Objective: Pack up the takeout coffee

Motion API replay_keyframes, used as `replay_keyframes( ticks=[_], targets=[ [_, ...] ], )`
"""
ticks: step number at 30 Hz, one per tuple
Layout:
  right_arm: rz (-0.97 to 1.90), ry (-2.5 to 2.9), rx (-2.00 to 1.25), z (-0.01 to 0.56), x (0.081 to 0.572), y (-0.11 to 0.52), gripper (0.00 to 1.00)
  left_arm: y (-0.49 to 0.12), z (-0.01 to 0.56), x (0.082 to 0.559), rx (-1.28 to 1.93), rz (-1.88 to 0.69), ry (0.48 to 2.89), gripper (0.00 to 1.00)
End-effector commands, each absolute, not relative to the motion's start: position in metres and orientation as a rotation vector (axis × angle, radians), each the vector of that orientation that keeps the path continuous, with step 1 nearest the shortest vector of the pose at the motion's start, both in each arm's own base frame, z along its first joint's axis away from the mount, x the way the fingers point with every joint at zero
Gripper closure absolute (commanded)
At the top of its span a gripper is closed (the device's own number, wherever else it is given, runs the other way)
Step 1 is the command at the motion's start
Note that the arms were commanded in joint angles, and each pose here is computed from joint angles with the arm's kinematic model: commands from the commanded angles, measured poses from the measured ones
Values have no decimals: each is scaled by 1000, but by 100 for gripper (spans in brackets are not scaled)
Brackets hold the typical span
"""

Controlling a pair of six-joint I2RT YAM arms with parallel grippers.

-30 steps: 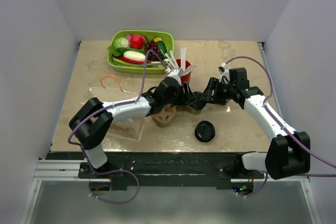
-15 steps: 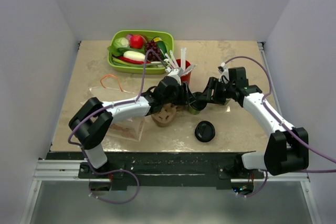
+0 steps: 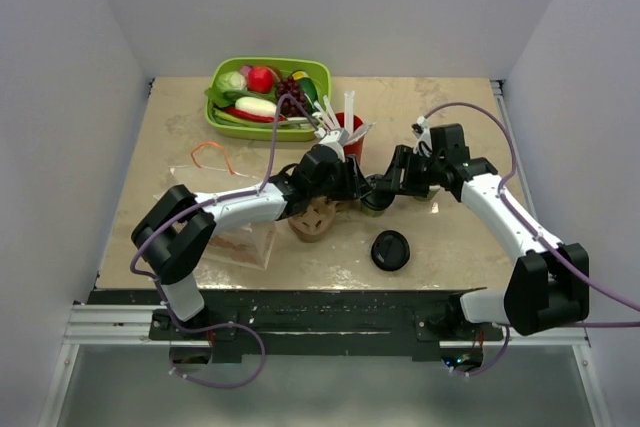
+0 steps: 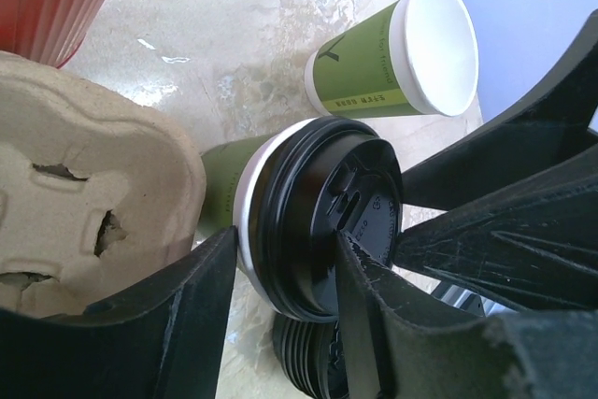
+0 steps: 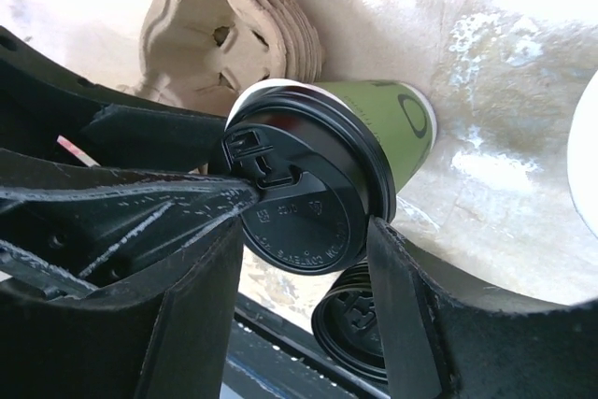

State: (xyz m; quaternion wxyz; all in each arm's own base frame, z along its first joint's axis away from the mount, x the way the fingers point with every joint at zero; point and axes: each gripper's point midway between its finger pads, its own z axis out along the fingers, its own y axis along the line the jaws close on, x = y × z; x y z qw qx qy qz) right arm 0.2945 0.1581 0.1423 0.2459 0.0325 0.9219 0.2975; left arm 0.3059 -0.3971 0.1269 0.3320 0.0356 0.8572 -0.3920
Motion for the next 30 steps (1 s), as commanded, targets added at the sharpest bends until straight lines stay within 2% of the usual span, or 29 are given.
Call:
replay_keyframes(
  ticks=[1,8,12,15,19,25,27,29,30],
  targets=[
    [729,2459,24,166,307,166,43,-419,146,302,167,-1127,2187,49],
    [589,2531,29,139,309,167,50,-420,146,300,178,-1140,2187,52],
    [452,2537,67,132,314,157,57,-420,146,301,179,-1139,2184,65],
    [366,2543,86,129,316,148,57,-419,144,301,179,-1130,2189,72],
    [329,2539,79,130,317,143,51,-415,140,304,170,-1088,2197,77],
    [446,2464,42,156,319,156,39,-409,135,308,154,-1025,2218,80],
    [473,2429,53,165,322,159,38,-408,135,309,150,-1025,2219,85],
    [538,2429,49,166,321,164,39,-406,134,310,148,-1021,2225,96],
    [557,2441,54,165,320,164,39,-406,134,309,145,-1034,2231,98]
  ],
)
